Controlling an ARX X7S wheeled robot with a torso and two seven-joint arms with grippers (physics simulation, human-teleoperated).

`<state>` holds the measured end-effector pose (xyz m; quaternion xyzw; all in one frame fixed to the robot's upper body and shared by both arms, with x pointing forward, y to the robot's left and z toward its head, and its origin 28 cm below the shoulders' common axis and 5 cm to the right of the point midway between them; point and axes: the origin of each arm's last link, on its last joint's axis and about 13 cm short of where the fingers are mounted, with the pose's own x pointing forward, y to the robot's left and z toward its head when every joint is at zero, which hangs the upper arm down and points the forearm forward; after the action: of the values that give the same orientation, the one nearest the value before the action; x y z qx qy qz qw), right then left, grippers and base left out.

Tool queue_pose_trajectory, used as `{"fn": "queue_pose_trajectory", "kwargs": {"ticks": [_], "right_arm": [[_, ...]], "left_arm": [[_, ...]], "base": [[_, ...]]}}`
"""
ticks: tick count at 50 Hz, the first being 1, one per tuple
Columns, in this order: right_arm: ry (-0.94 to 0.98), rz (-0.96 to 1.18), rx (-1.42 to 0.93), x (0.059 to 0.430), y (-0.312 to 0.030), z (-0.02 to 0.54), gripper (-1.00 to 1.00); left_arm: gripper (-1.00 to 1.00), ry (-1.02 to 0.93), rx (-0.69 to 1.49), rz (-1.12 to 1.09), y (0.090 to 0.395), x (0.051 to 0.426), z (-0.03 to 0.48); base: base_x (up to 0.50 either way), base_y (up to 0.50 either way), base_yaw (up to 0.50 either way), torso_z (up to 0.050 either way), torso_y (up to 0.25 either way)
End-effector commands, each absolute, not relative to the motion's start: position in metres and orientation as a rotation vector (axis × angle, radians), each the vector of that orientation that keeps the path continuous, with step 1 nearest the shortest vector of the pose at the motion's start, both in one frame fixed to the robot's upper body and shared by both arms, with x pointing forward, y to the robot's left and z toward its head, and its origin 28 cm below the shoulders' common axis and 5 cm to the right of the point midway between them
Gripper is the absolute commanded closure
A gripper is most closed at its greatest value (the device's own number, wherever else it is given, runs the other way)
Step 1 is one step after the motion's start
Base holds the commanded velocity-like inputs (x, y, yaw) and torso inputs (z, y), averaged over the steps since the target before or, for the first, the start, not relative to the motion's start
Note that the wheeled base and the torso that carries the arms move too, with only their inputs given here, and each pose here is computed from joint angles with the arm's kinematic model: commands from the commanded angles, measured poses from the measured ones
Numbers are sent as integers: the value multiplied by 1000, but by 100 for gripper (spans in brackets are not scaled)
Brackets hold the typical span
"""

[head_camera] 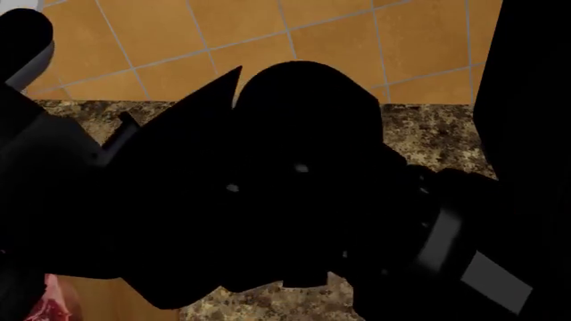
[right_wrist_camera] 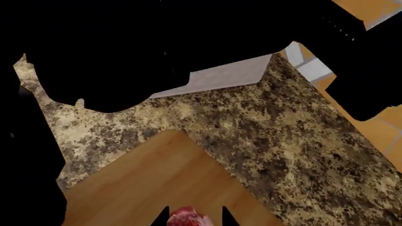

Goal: Clear the non-vegetable object off the cutting board and place the vegetables onto it.

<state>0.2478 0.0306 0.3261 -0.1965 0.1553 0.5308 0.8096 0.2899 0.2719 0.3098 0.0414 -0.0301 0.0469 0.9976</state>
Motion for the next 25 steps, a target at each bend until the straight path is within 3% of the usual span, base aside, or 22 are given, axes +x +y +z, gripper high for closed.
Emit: {"fn": "queue_pose_trajectory", "kwargs": {"ticks": [1,25], "right_arm": [[228,1097,-436,240,17,355,100],[202,820,-389,248,-46,360,100]], "left_arm": [[-100,-74,53,38,268,288,317],[-100,-89,60,22,265,286,322]], "base": [[0,0,0,0,0],[0,0,0,0,0]]}}
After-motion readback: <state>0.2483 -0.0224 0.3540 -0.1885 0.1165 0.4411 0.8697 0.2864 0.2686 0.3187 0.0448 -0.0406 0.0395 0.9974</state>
